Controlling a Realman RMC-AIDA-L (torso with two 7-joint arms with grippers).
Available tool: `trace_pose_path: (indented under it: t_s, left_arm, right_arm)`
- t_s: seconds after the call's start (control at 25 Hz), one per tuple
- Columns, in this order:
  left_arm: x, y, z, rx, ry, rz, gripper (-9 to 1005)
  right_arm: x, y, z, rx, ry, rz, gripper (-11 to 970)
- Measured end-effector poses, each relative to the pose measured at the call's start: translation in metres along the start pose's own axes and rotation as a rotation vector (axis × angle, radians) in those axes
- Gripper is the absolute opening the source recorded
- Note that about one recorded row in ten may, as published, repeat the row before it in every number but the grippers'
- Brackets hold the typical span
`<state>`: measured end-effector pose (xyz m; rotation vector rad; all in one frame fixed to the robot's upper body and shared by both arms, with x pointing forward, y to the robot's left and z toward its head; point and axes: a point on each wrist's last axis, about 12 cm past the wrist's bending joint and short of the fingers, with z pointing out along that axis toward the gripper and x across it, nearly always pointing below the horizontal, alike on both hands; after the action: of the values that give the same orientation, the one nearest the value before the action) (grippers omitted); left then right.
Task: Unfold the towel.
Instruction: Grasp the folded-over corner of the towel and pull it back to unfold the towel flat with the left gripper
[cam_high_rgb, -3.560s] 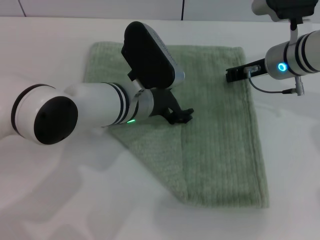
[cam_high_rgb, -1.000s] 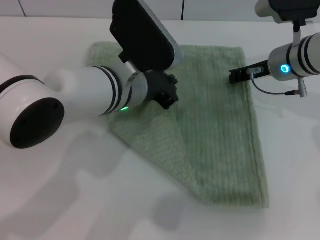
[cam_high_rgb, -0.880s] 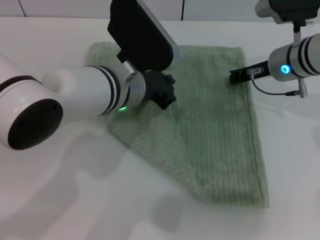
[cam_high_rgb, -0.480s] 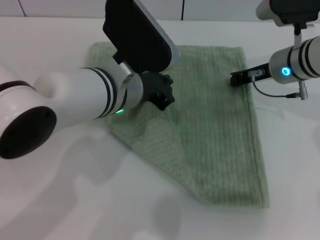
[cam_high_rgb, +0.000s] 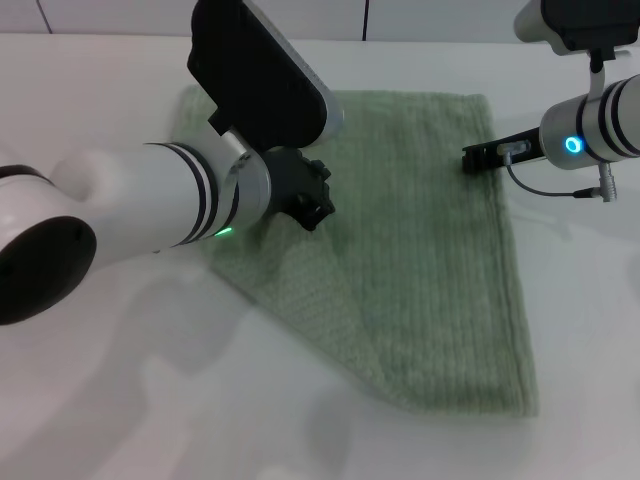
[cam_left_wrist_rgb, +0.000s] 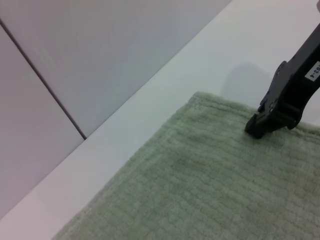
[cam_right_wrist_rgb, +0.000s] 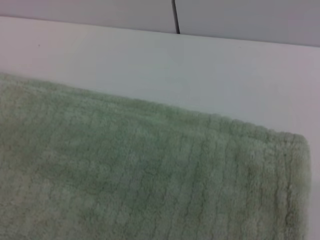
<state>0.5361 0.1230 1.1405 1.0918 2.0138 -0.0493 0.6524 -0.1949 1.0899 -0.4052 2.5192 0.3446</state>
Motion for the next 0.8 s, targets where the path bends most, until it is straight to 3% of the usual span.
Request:
trace_pose_path:
  t_s: [0.8]
  left_arm:
    - [0.016,0.005,-0.019,-0.024,0.017,-0.073,22]
  right_arm:
    - [0.002,-0.003,-0.001,0.006,0.002,0.005,1]
